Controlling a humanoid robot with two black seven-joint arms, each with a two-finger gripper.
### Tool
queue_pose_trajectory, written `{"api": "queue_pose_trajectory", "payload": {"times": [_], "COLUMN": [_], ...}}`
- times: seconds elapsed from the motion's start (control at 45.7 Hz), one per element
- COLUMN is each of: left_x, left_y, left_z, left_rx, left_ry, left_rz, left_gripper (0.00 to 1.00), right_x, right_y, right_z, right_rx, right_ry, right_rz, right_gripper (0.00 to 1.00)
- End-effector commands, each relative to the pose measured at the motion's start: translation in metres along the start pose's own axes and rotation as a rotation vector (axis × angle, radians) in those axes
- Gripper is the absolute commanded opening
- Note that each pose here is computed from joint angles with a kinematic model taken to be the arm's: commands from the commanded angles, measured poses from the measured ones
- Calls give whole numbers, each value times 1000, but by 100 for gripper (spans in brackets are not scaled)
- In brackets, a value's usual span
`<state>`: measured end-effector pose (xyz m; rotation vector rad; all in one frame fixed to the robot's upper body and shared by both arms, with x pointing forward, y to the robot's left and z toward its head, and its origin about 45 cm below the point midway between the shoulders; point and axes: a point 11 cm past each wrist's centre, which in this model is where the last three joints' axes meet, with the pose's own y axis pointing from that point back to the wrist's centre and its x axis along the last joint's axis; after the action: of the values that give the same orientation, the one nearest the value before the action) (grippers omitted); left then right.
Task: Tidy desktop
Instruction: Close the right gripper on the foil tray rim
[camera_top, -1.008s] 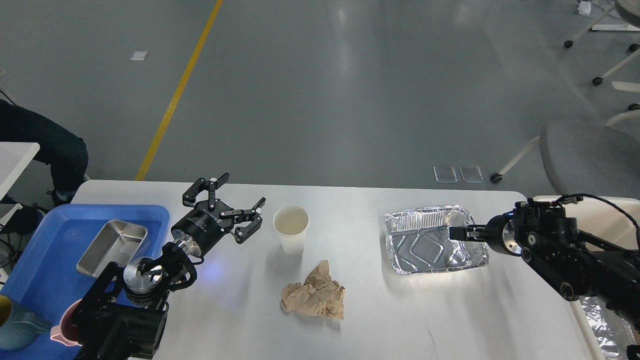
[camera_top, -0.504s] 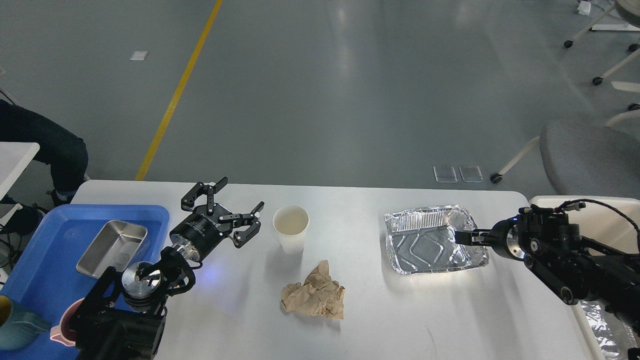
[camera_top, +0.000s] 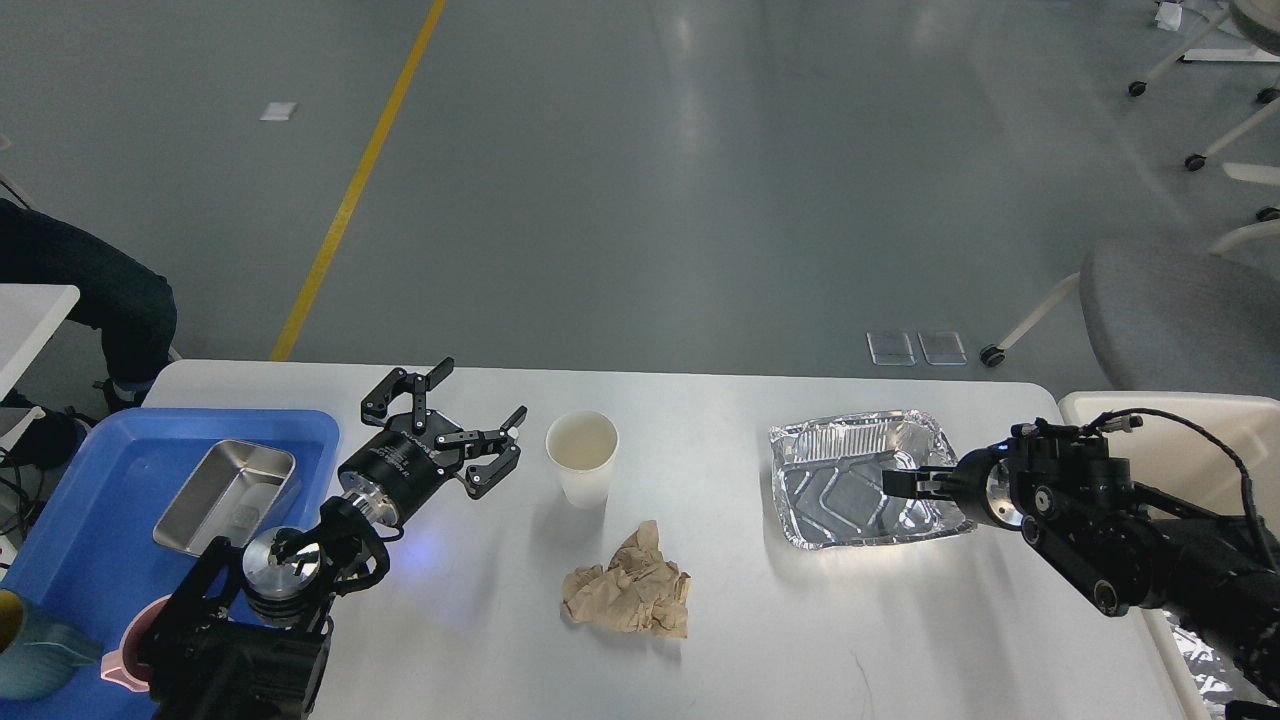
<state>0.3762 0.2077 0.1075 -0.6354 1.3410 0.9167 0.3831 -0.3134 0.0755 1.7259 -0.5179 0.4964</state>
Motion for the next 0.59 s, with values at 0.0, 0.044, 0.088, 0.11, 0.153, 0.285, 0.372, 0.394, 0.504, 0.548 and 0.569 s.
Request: {"api": "queue_pose_trajectory", "payload": {"times": [0.0, 0.044, 0.088, 0.11, 0.153, 0.285, 0.372, 0.394, 0.504, 0.548, 0.569], "left_x": [2, 3, 3, 3, 3, 3, 3, 3, 3, 3, 3], "left_y": [2, 3, 2, 2, 2, 2, 3, 3, 3, 3, 3], "left_z": [0, 0, -1, -1, 0, -1, 0, 0, 0, 0, 0], "left_rx": [-1, -1, -1, -1, -2, -1, -1, -1, -1, -1, -1], "left_ry": [0, 0, 2, 2, 2, 2, 0, 0, 0, 0, 0], "left_rz": [5, 5, 4, 4, 4, 4, 5, 5, 5, 5, 5], "left_gripper": [100, 100, 100, 100, 100, 100, 100, 100, 100, 100, 100], "right_x": [-2, -2, -2, -2, -2, 1, 1, 1, 0, 1, 0], "right_y": [-1, -1, -1, -1, 0, 0, 1, 1, 1, 1, 1], "right_z": [-1, -1, 0, 0, 0, 0, 0, 1, 2, 1, 2], "right_rx": [0, 0, 0, -1, -1, -1, 1, -1, -4, -4, -4], "right_ry": [0, 0, 0, 0, -1, -2, -6, -6, -3, -1, -1], "right_rz": [-6, -9, -10, -10, -9, -9, -7, -7, -10, -9, -12], "right_gripper": [100, 100, 100, 100, 100, 100, 100, 100, 74, 65, 64]}}
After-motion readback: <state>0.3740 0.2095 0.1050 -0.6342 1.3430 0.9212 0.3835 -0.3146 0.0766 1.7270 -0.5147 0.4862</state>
